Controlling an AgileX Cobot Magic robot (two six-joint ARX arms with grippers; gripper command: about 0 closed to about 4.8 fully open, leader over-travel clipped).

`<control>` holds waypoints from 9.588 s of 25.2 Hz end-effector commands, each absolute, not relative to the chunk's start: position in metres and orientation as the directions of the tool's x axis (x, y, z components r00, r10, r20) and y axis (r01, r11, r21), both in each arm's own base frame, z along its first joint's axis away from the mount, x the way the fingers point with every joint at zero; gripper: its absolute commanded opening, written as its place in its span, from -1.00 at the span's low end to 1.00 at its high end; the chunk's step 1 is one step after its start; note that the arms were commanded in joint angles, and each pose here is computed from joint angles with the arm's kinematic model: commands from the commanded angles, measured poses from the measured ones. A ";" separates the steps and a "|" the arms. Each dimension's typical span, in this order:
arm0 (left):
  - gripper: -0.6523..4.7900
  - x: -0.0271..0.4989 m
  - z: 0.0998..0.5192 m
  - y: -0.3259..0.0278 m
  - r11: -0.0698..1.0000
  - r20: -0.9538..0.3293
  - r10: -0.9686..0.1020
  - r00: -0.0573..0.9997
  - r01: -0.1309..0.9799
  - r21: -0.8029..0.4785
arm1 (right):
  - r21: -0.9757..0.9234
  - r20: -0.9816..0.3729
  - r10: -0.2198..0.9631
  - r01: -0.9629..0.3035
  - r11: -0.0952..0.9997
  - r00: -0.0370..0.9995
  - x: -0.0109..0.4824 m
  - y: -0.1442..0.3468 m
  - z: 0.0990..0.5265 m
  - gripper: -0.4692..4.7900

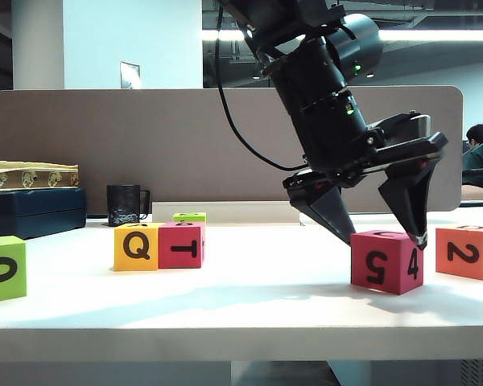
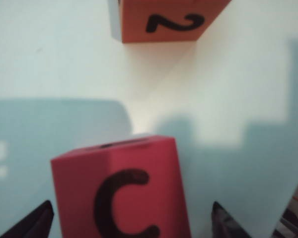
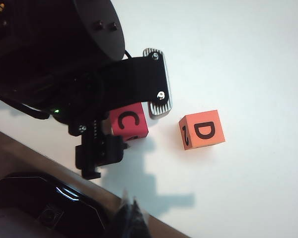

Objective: Select the appropriate blocks from the scattered letter blocks on the table and arrange them in a row to spell out "ABCD".

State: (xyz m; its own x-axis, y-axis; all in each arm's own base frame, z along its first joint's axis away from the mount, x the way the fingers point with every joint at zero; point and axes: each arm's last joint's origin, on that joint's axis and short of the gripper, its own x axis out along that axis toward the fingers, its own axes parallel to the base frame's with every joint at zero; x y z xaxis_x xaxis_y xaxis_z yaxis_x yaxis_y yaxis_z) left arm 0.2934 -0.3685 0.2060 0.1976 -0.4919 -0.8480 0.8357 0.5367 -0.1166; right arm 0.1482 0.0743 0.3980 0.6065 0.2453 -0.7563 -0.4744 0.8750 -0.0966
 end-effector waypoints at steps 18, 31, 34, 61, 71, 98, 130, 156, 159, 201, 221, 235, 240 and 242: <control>0.30 0.294 0.207 -0.373 0.578 -0.837 -0.478 0.266 0.813 -0.072 | -0.099 -0.752 0.247 -0.476 0.874 0.611 0.147 0.074 0.399 -0.83; 0.22 0.308 0.209 -0.362 0.700 -0.828 -0.376 0.416 0.713 0.041 | -0.099 -0.756 0.245 -0.476 0.874 0.607 0.147 0.074 0.399 -0.83; 0.22 0.316 0.209 -0.355 0.746 -0.827 -0.357 0.434 0.665 0.027 | -0.099 -0.756 0.245 -0.476 0.874 0.607 0.147 0.074 0.399 -0.83; 0.22 0.359 0.225 -0.285 0.971 -0.870 -0.230 0.436 0.166 -0.173 | -0.099 -0.756 0.245 -0.476 0.874 0.607 0.147 0.074 0.399 -0.83; 0.22 0.358 0.223 -0.279 0.989 -0.886 -0.149 0.440 0.081 -0.126 | -0.098 -0.764 0.242 -0.478 0.873 0.598 0.147 0.074 0.398 -0.83; 0.53 0.371 0.247 -0.284 0.925 -0.760 -0.269 0.592 0.378 -0.033 | -0.097 -0.754 0.249 -0.478 0.873 0.607 0.147 0.074 0.399 -0.83; 1.00 0.309 0.203 -0.406 0.447 -0.593 -0.739 0.318 0.891 -0.080 | -0.157 -0.629 0.184 -0.355 0.922 0.755 0.123 0.058 0.430 -0.83; 1.00 0.312 0.168 -0.424 0.408 -0.543 -0.785 0.299 0.909 -0.089 | -0.207 -0.737 0.024 -0.260 0.943 0.676 0.113 0.049 0.418 -0.83; 1.00 0.313 0.170 -0.425 0.452 -0.526 -0.781 0.337 0.886 -0.105 | -0.207 -0.737 0.024 -0.260 0.943 0.676 0.113 0.049 0.418 -0.83; 0.34 0.330 0.207 -0.378 0.855 -0.657 -0.491 0.572 0.460 -0.238 | -0.208 -0.736 0.024 -0.260 0.943 0.676 0.113 0.049 0.418 -0.83; 0.34 0.343 0.190 -0.338 0.933 -0.841 -0.311 0.443 0.311 -0.181 | -0.207 -0.735 0.025 -0.260 0.943 0.678 0.113 0.049 0.418 -0.83; 0.63 0.348 0.192 -0.337 0.883 -0.816 -0.322 0.480 0.464 -0.076 | -0.207 -0.734 0.026 -0.260 0.943 0.678 0.113 0.049 0.419 -0.83; 0.62 0.354 0.196 -0.338 0.881 -0.773 -0.320 0.548 0.473 -0.029 | -0.207 -0.734 0.026 -0.260 0.943 0.679 0.113 0.049 0.419 -0.83; 0.60 0.356 0.196 -0.337 0.884 -0.772 -0.314 0.552 0.467 -0.026 | -0.207 -0.734 0.026 -0.260 0.943 0.679 0.113 0.049 0.419 -0.83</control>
